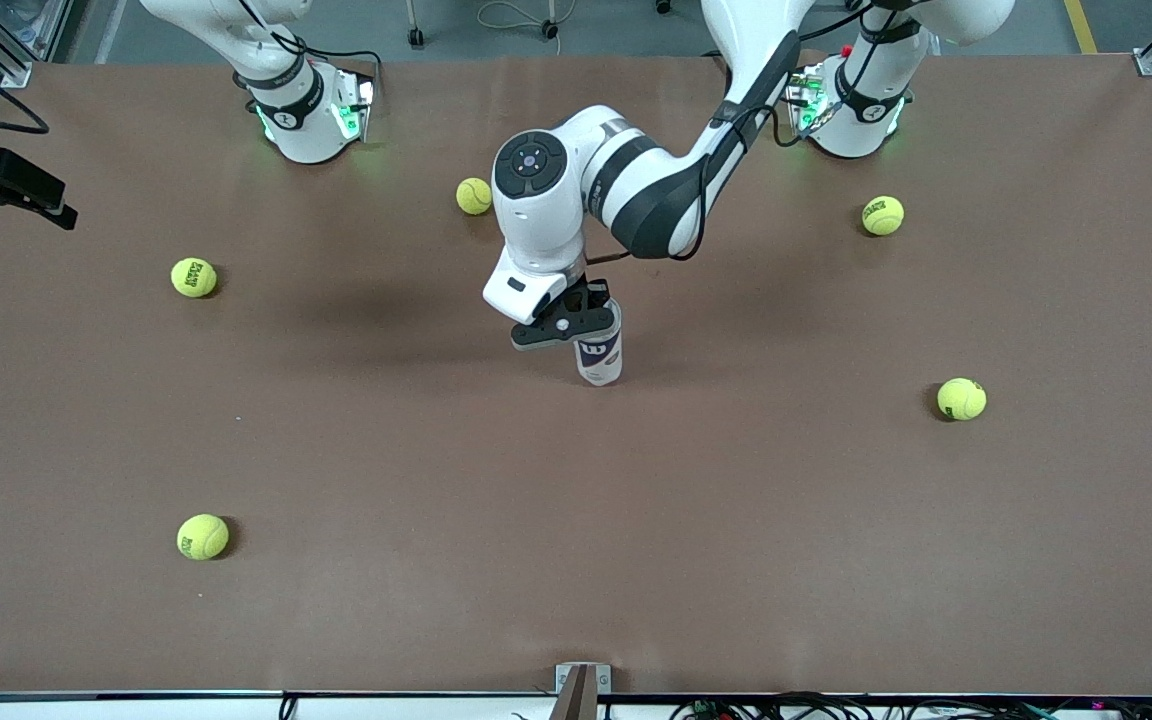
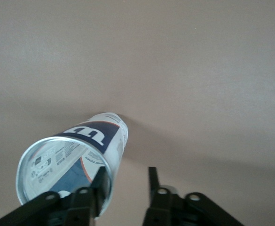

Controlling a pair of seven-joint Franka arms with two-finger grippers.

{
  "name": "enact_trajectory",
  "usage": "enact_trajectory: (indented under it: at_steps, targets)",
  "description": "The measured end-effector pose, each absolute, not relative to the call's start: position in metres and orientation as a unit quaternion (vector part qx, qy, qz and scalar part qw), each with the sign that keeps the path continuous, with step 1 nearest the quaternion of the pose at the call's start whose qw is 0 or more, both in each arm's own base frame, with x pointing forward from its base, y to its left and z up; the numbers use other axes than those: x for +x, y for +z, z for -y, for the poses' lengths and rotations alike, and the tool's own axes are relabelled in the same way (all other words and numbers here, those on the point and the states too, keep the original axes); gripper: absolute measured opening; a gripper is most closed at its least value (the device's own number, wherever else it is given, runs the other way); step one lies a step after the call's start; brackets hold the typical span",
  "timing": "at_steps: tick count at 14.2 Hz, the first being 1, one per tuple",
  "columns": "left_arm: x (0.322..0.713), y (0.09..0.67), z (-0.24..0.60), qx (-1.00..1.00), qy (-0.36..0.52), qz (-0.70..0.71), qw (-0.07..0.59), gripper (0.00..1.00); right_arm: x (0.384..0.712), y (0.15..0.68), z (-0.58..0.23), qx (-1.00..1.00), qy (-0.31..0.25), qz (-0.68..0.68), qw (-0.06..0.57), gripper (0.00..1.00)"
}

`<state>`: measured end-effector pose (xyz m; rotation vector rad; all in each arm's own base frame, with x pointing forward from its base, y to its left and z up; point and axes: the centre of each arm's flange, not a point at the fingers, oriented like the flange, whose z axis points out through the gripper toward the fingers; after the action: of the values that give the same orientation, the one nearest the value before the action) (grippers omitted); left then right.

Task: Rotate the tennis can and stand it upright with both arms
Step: 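Open the left gripper and draw it away from the standing can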

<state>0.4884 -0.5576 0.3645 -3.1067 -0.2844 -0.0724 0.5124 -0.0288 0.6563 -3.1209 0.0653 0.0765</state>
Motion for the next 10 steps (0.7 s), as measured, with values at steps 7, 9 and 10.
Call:
enact_trajectory:
  at_steps: [7,9,10]
  targets:
    - [0.497,0.421,0.552,-0.994,-0.051,0.099,-0.023,0.88,0.511,0.656,0.042,-0.999,0.025,-0.018,0.011,1.0]
    - [0.502,0.461,0.539,-0.991,-0.066,0.107,-0.041,0.98,0.511,0.656,0.042,-0.999,0.025,-0.017,0.011,1.0]
    - [0.509,0.481,0.526,-0.989,-0.072,0.117,-0.048,1.0,0.511,0.656,0.042,-0.999,0.025,-0.017,0.011,1.0]
